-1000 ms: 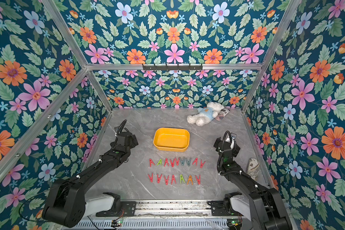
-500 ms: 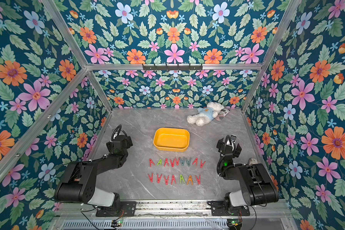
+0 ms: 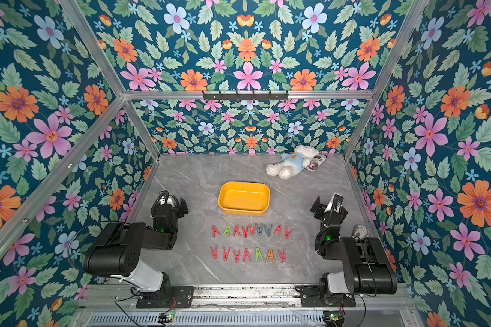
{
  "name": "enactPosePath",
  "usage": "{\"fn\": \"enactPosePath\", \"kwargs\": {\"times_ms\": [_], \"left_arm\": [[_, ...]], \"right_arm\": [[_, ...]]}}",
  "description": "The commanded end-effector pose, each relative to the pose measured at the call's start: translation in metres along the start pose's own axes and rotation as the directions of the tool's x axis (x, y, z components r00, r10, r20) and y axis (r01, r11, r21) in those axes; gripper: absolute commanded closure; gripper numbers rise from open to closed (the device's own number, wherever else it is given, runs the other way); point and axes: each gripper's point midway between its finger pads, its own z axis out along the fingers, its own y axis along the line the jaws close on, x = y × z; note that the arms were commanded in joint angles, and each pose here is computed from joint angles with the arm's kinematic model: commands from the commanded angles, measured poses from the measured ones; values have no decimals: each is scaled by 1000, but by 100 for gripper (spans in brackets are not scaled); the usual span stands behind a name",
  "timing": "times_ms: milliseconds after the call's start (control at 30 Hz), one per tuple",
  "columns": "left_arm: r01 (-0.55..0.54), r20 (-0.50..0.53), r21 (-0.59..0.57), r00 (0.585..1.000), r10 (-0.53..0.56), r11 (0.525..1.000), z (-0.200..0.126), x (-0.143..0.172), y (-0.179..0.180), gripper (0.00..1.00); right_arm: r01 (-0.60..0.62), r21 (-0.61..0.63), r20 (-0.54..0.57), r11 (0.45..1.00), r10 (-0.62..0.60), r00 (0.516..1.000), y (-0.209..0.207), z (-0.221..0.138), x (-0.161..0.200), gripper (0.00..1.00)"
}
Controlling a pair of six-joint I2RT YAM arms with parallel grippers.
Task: Take the clothespins out of the storage box
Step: Reset both arms
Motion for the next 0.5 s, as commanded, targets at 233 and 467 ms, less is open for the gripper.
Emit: {"fn": "enactPosePath", "kwargs": {"times_ms": [233,467], "left_arm": [[7,114,62,993,-14,998,-2,-26,-9,0],[7,117,62,993,-15,998,-3,-26,-9,0]], "right_arm": [[-12,-47,106,999,17,994,8,-3,-25,1],[-12,-47,105,999,17,994,8,-3,-25,1]]}}
